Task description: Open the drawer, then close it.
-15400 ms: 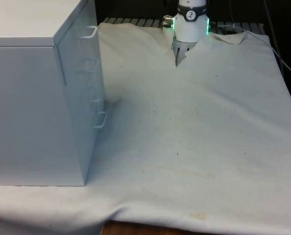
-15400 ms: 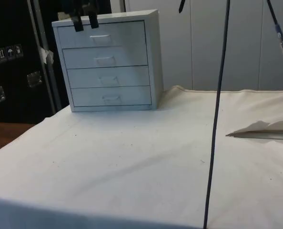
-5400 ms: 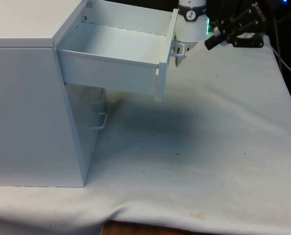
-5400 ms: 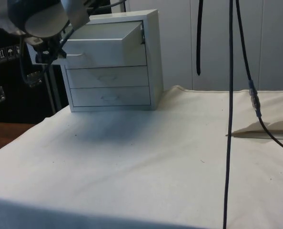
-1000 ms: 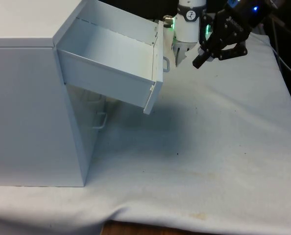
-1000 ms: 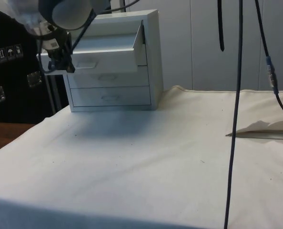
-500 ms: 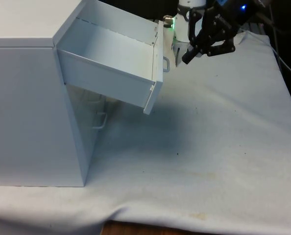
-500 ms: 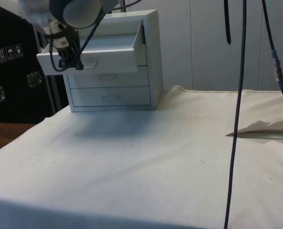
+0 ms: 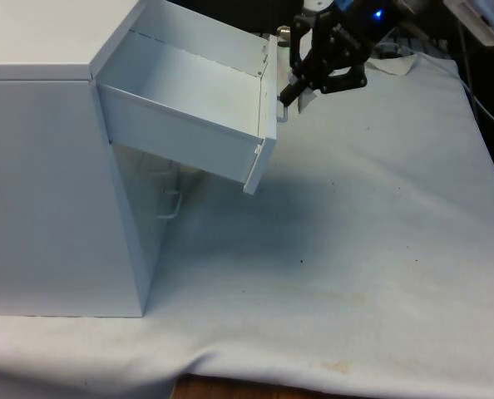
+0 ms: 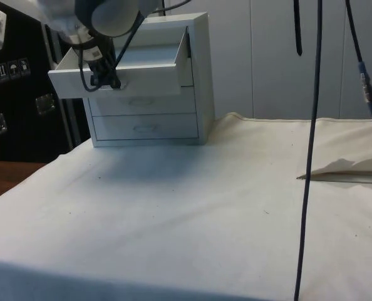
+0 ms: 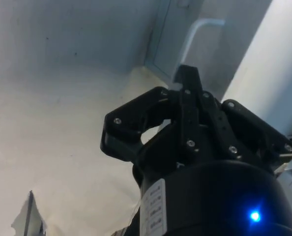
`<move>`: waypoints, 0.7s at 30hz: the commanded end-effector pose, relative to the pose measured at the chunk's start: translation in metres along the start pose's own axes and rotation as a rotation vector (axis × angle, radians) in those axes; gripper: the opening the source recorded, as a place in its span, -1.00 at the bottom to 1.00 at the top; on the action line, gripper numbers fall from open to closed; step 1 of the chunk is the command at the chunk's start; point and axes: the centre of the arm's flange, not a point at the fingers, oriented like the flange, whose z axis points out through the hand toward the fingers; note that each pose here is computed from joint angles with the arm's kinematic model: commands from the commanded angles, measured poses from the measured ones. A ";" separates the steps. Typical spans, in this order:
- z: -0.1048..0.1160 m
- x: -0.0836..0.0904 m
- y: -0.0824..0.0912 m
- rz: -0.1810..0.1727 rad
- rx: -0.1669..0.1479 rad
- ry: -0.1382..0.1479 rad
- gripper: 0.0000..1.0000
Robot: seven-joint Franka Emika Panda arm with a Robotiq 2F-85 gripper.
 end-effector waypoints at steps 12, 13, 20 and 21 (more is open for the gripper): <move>0.006 0.000 0.012 -0.006 -0.004 -0.016 -1.00; 0.006 -0.001 0.022 -0.011 -0.006 -0.021 -1.00; 0.000 0.000 0.033 -0.011 -0.011 -0.030 -1.00; -0.003 0.000 0.040 -0.017 -0.016 -0.032 -1.00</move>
